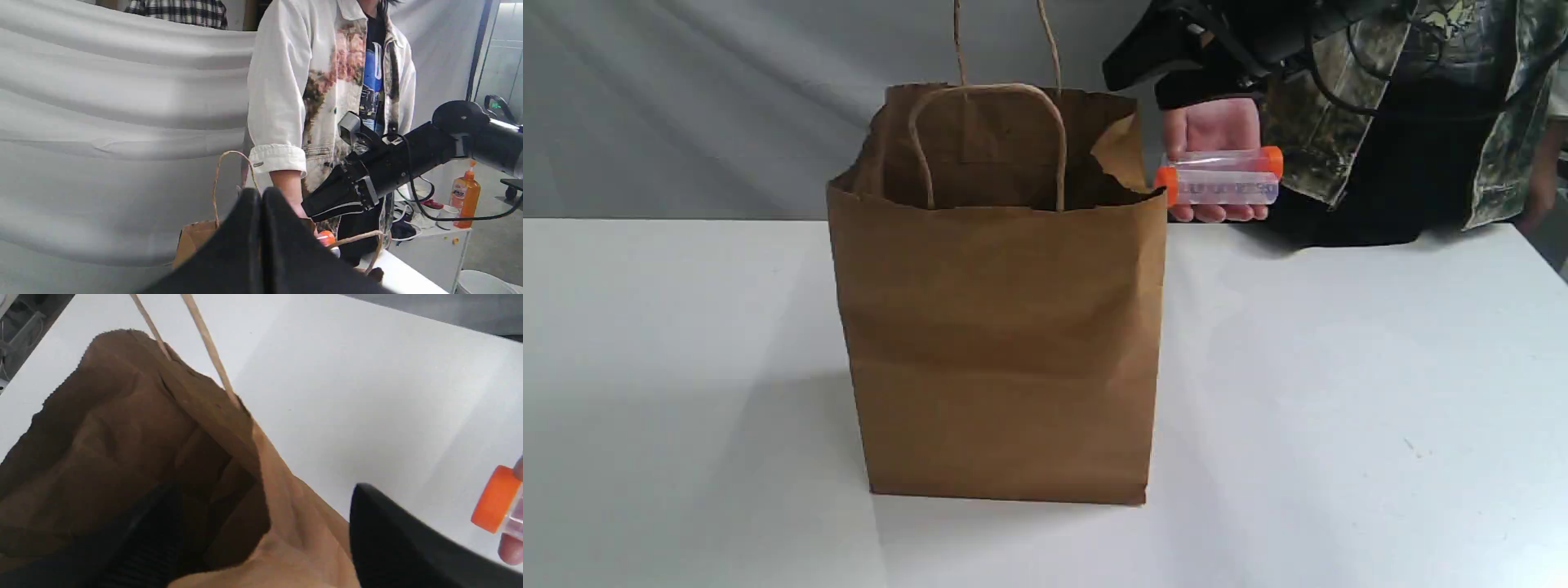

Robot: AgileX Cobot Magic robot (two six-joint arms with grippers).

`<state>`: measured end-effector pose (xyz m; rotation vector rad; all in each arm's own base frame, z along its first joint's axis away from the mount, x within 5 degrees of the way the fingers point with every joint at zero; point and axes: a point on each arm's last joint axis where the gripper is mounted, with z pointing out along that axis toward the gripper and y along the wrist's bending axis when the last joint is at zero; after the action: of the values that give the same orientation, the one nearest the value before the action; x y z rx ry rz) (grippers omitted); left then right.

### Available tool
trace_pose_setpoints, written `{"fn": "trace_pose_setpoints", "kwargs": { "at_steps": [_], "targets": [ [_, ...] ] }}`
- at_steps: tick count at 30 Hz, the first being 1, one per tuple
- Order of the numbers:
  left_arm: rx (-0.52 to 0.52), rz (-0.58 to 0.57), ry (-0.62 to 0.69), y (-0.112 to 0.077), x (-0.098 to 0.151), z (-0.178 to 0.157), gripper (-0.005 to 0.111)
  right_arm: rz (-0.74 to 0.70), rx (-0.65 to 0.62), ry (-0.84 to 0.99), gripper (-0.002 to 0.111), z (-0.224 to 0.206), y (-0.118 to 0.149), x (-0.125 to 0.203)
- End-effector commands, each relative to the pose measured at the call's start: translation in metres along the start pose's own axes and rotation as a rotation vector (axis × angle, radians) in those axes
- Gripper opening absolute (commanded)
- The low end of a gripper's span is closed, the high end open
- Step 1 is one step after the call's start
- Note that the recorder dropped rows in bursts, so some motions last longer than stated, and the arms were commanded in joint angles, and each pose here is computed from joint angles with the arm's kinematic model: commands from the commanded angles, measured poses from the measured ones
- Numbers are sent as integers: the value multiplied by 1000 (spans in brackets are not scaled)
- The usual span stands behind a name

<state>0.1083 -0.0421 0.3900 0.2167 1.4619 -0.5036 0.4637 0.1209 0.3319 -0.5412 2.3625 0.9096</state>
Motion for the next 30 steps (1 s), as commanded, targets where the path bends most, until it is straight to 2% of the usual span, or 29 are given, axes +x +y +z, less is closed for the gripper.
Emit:
{"fn": "trace_pose_setpoints", "kwargs": {
  "at_steps": [1, 7, 10, 16, 23, 30],
  "targets": [
    [-2, -20, 3, 0, 3, -1, 0, 20, 2, 0, 59, -3, 3, -1],
    [-2, -20, 3, 0, 3, -1, 0, 76, 58, 24, 59, -2, -3, 2],
    [-2, -20, 3, 0, 3, -1, 0, 101, 37, 24, 59, 2, -4, 2],
    [-2, -20, 3, 0, 3, -1, 0, 92, 72, 41, 58, 15, 9, 3],
    [-2, -20, 3, 0, 3, -1, 0, 73, 257, 85, 58, 33, 20, 7],
    [6, -20, 6, 0, 3, -1, 0, 126, 265, 98, 58, 33, 18, 9]
  ]
}}
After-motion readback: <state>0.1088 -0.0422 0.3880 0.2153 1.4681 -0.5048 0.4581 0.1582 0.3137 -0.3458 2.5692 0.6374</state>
